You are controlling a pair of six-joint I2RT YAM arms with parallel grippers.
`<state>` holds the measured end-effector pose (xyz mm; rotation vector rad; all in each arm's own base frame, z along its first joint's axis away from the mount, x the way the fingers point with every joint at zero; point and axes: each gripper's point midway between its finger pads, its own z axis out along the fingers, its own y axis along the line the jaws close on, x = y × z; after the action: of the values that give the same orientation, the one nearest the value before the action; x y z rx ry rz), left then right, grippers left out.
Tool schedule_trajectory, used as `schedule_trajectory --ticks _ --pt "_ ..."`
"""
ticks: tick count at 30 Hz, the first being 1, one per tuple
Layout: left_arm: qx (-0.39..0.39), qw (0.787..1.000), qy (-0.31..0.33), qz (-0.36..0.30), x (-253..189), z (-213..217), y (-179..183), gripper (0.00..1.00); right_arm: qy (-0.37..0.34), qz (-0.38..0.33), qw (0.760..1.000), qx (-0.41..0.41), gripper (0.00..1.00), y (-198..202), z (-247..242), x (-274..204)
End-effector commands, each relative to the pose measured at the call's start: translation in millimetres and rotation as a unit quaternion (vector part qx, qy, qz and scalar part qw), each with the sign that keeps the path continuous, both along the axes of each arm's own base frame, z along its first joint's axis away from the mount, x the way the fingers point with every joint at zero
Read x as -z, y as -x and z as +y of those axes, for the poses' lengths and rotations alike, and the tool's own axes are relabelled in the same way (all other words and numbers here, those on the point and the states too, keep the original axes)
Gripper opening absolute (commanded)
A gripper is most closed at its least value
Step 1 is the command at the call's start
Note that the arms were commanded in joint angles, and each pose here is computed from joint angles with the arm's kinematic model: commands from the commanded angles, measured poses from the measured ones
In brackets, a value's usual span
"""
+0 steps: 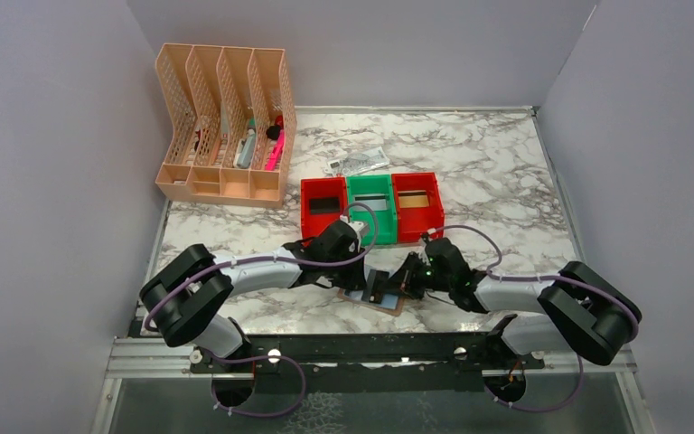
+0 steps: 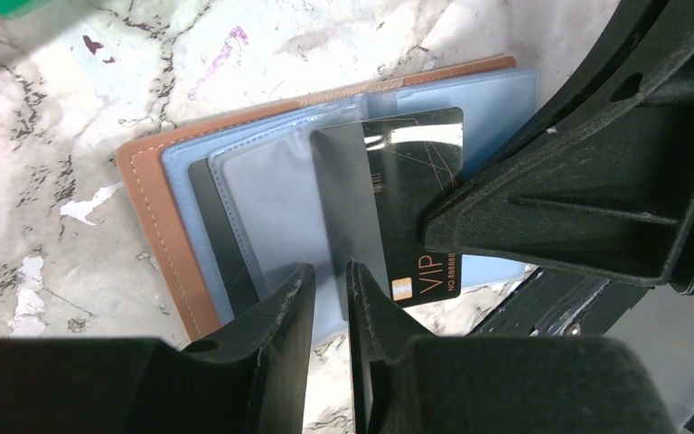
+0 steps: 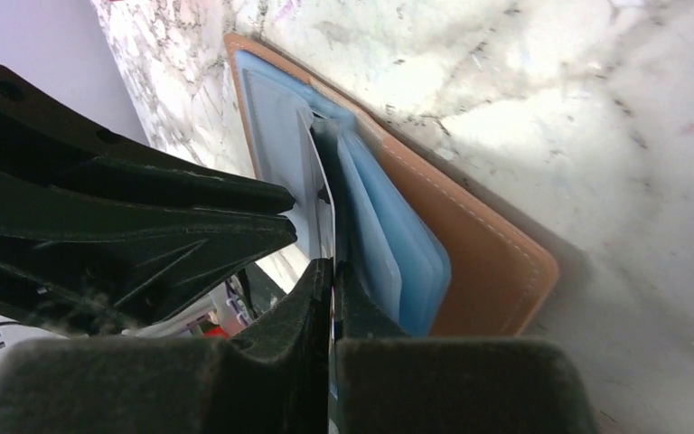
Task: Take the credit cards out of the card holder
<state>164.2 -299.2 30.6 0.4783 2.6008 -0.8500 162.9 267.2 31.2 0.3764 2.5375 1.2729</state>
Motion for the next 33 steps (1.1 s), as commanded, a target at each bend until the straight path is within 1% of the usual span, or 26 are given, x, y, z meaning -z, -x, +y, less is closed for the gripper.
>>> schedule_trajectory --ticks 1,4,10,12,14,15,18,27,30,33 --pt "-0.002 0.998 -0.061 0.015 23.9 19.8 7.5 0.24 0.050 0.023 0.998 0.016 0.07 11.6 -21.5 25.2" --pt "-0.001 0.998 -0.059 0.017 23.4 18.5 8.1 0.24 0.048 0.029 0.998 0.020 0.14 12.2 -21.8 26.8" --pt "0.005 0.998 -0.058 0.017 23.2 16.4 9.5 0.24 0.043 0.033 0.998 0.043 0.32 6.9 -21.9 26.3" --pt "0.006 0.998 -0.059 0.018 23.8 16.3 10.4 0.24 0.034 0.036 0.997 0.055 0.35 6.7 -23.0 26.9" --pt "0.007 0.998 -0.060 0.018 24.1 16.0 10.6 0.24 0.019 0.039 0.997 0.063 0.35 7.4 -22.5 26.3" --pt "0.007 0.998 -0.059 0.018 23.9 15.7 10.5 0.24 0.012 0.040 0.997 0.066 0.34 8.1 -22.3 26.5" --pt "0.009 0.998 -0.060 0.018 24.2 15.1 11.7 0.24 0.002 0.042 0.997 0.071 0.22 8.4 -22.0 28.3" --pt "0.009 0.998 -0.061 0.009 21.3 16.9 10.5 0.24 -0.006 0.027 0.997 0.068 0.01 9.3 -23.3 23.4" --pt "0.002 0.998 -0.068 0.000 19.5 21.4 8.2 0.24 0.009 0.024 0.997 0.072 0.01 11.6 -30.4 24.5" --pt "-0.005 0.998 -0.068 -0.009 15.0 22.8 4.9 0.27 0.024 0.014 0.996 0.083 0.01 12.2 -39.4 22.5"
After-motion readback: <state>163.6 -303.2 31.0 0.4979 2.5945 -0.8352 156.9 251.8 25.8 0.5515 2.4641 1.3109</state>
